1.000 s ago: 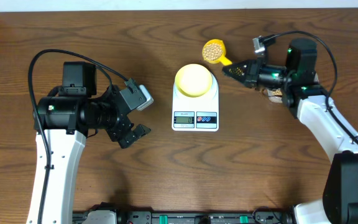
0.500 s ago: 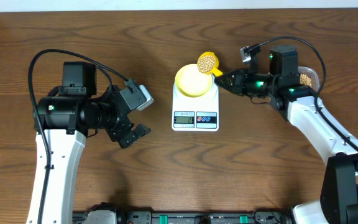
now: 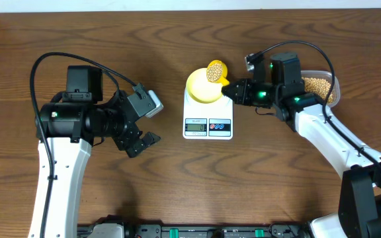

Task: Scoop item into bowl and weigh 50g on scale
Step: 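Tip the scoop to pour soybeans into the yellow bowl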

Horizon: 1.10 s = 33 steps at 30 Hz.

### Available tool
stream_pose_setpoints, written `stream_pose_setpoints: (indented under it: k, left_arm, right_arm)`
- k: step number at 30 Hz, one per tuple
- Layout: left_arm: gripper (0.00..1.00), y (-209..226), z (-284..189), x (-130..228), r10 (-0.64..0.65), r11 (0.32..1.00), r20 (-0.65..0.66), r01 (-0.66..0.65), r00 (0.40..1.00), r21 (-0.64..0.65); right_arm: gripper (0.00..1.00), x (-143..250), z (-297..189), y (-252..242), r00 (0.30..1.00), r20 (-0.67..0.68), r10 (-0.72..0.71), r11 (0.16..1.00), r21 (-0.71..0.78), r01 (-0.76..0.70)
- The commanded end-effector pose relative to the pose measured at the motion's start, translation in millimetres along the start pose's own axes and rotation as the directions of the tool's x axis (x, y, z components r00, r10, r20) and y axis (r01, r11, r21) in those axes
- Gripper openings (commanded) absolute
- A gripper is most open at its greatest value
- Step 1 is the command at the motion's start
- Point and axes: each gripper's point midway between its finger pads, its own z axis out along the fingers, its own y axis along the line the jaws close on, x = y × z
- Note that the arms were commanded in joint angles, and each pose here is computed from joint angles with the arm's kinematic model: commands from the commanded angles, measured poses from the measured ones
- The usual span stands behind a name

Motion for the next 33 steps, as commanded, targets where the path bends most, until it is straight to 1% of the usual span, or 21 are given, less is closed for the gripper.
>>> stream_pose_setpoints:
  k: [1, 23, 33]
  left_arm:
    - [0.98, 0.6, -1.2, -1.2, 0.006, 1.0, 0.007, -0.006, 1.0, 0.002]
    - [0.98, 0.5, -1.2, -1.2, 0.005, 1.0, 0.007, -0.005, 1.0, 0.002]
    - [0.98, 0.5, -1.2, -1.2, 0.005, 1.0, 0.007, -0.005, 1.0, 0.002]
  right_arm:
    - [0.01, 0.5, 3.5, -2.8, 0.999, 0.001, -0.047, 0.999, 0.018, 0.047]
    - [0.01, 0.5, 3.4, -3.0, 0.999, 0.001, -0.051, 0.999, 0.018, 0.051]
    - [0.01, -0.1, 3.5, -4.5, 0.993, 0.003, -0.117, 0.993, 0.028, 0.116]
